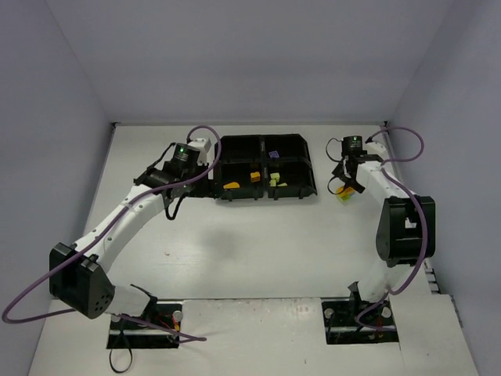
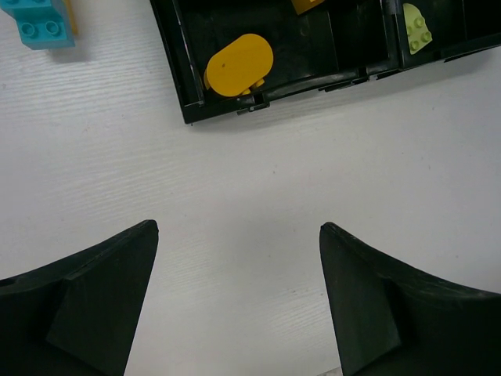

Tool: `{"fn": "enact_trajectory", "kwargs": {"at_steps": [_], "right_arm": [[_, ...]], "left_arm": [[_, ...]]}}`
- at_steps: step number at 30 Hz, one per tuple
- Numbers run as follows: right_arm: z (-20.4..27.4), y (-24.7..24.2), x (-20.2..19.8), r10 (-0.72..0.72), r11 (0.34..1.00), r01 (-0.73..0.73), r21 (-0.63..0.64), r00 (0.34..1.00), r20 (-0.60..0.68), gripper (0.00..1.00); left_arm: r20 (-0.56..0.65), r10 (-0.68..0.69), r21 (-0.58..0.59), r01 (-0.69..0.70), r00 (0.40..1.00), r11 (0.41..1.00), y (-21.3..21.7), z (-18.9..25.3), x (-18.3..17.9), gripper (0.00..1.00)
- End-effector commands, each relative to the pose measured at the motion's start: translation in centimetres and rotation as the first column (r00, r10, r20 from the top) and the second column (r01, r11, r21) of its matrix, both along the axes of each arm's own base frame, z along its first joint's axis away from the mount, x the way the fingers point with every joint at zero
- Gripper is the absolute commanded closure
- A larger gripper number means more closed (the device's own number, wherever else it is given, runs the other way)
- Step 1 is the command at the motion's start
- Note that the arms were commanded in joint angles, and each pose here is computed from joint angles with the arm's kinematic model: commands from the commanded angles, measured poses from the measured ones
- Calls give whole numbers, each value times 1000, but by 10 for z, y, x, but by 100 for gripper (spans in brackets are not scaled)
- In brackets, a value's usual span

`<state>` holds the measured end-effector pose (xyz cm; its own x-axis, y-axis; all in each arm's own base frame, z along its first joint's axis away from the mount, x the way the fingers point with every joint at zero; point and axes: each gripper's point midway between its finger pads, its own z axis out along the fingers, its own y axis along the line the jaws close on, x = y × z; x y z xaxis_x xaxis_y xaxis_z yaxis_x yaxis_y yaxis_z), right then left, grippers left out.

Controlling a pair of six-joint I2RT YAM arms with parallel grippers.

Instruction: Sort the legos into containers by color

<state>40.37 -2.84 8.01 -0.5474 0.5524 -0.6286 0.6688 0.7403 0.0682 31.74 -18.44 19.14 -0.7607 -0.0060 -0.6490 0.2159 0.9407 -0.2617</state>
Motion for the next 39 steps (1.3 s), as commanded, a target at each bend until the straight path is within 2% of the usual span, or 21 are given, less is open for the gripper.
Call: {"fn": "enact_trajectory", "kwargs": {"at_steps": [1,13,22,24,25,27,30,31,34,36,39], "right_arm": [[-2,-4,6,-73,997,72,21,997,21,41],[-24,-2,7,-107,992,108,65,994,-22,46],[-30,-4,7,-114,992,116,59,993,-35,59],[-30,-6,8,-118,991,120,59,992,-35,67],[-31,-7,7,-121,991,123,57,992,-37,68],[-31,-6,8,-118,991,120,59,992,-37,78],[-27,-5,9,-104,992,106,65,994,-32,100],[-26,-1,10,-86,993,88,81,996,-31,100],[-1,6,16,-22,995,19,97,999,29,100],[29,17,23,75,989,-90,115,989,124,100],[80,38,27,208,958,-253,133,935,287,100]], "left_arm": [[67,2,-59,2,998,998,-4,25,0,23],[58,14,-55,-11,998,998,2,23,-8,23],[51,8,-58,-5,999,998,-1,21,-6,23],[53,7,-58,-4,999,998,-1,21,-6,23],[55,7,-58,-4,998,998,-1,21,-6,23],[53,7,-59,-4,999,998,-1,21,-5,23],[54,3,-60,1,999,998,-3,22,-5,23],[52,0,-61,3,999,998,-3,22,-4,23],[61,-19,-81,24,998,996,-9,27,-2,23],[65,-42,-104,49,997,993,-15,30,-2,23],[87,-78,-138,90,993,986,-25,39,0,23]]}}
